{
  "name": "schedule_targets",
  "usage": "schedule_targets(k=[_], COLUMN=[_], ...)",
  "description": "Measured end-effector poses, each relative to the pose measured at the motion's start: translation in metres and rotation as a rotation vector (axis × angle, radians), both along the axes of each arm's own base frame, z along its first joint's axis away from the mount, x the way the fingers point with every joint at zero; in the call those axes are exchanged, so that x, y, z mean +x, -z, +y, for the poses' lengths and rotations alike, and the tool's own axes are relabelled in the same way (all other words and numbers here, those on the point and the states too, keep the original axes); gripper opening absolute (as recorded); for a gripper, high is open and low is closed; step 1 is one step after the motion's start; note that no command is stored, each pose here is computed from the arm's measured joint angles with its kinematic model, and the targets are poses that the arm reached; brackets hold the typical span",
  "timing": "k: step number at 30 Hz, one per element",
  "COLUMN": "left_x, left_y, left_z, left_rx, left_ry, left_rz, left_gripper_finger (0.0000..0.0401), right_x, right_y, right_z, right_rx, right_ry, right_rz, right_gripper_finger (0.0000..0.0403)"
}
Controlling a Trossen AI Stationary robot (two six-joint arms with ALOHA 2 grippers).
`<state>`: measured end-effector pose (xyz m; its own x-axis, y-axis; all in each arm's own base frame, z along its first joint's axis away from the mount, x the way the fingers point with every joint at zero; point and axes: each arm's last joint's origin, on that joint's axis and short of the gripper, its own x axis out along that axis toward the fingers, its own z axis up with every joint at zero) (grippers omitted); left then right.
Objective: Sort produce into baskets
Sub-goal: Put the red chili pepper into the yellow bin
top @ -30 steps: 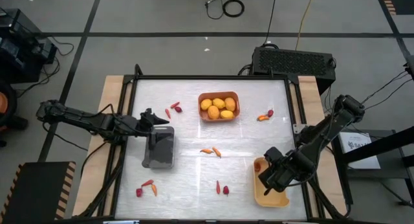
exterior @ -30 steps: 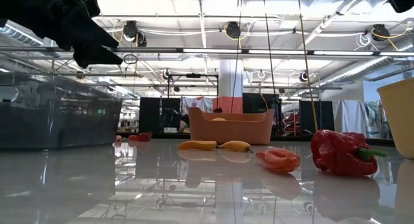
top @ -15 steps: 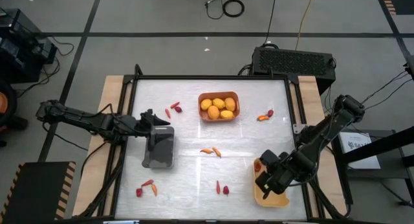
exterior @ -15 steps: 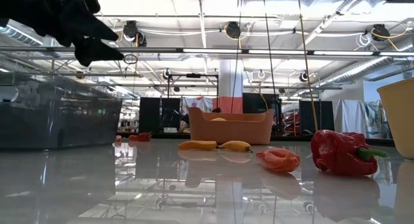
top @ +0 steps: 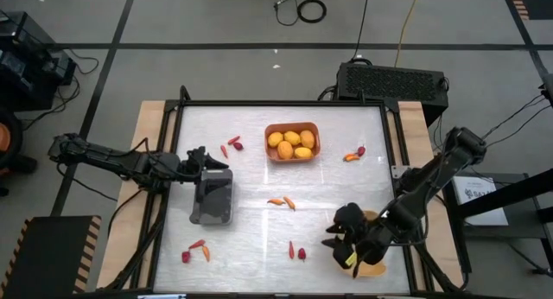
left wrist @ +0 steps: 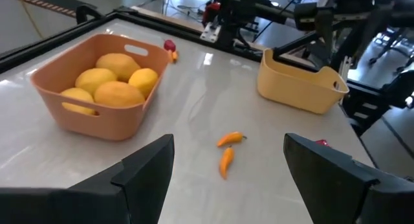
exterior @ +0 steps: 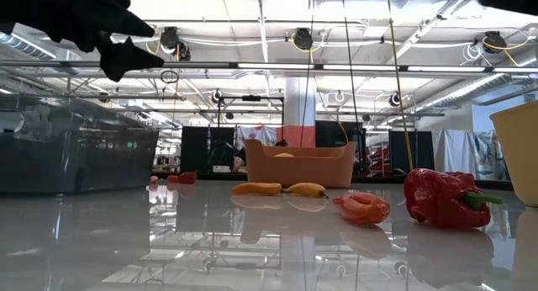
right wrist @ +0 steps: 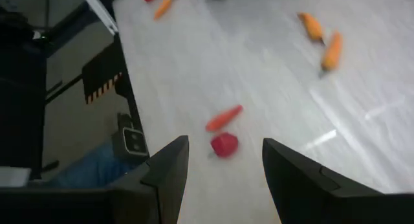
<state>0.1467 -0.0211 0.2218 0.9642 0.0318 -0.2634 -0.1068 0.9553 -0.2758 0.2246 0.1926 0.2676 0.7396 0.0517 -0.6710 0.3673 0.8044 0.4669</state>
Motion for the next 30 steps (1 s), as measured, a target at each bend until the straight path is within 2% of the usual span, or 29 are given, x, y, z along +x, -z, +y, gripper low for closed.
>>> schedule_targets(k=[16, 25, 30], left_x=[0.000, 0.000, 0.000], left_y=[0.000, 0.000, 0.000], left_z=[-0.001, -0.001, -0.001], left_rx=[-0.044, -0.045, -0.045], left_ry=[0.013, 0.013, 0.014], left_rz=[0.003, 0.004, 0.004], left_gripper_finger=[0.0294, 0.0294, 0.0294], right_x=[0.053, 0.083, 0.090], right_y=[0.030, 0.067, 0.086], right_z=[0.015, 0.029, 0.027], right_rx=[-0.177, -0.274, -0.319], right_ry=[-0.153, -0.411, -0.454], right_rz=[-0.164, -0.217, -0.170], right_gripper_finger=[0.0187, 0.0187, 0.0187])
